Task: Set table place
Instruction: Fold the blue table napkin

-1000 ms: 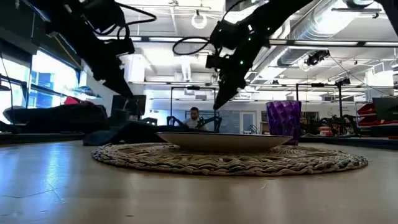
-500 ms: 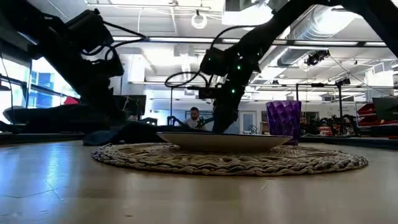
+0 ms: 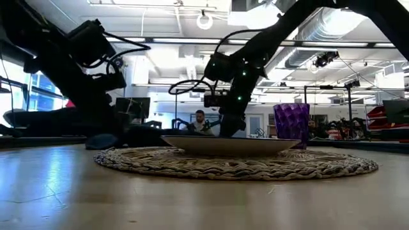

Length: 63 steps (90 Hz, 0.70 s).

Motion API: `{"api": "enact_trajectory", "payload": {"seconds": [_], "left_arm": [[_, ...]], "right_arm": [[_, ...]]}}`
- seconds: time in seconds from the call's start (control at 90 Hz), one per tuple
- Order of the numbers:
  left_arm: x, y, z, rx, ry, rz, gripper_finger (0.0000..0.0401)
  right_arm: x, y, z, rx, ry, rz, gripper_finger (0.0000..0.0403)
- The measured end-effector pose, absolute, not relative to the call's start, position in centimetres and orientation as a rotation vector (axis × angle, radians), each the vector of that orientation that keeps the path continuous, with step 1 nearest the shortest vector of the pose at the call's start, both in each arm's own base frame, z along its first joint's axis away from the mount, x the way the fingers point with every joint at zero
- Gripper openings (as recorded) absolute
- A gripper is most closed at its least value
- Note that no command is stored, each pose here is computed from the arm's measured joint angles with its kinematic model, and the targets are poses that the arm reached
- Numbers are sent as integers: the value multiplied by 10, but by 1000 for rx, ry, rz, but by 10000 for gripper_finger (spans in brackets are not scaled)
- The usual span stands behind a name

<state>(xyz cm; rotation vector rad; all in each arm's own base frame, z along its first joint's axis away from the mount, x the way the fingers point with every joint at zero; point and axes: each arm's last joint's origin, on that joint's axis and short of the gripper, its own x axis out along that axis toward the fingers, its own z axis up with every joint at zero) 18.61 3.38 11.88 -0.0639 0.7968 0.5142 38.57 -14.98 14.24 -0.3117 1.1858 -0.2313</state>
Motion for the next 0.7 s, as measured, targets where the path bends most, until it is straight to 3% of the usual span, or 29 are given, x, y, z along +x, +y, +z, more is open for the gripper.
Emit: {"api": "enact_trajectory", "payload": {"seconds": [0.367, 0.7], "left_arm": [[186, 37, 116, -23, 800, 616, 154], [191, 37, 108, -2, 810, 607, 154]], "right_arm": [[391, -116, 163, -553, 1213, -215, 0], [391, -108, 173, -508, 1178, -244, 10]]}}
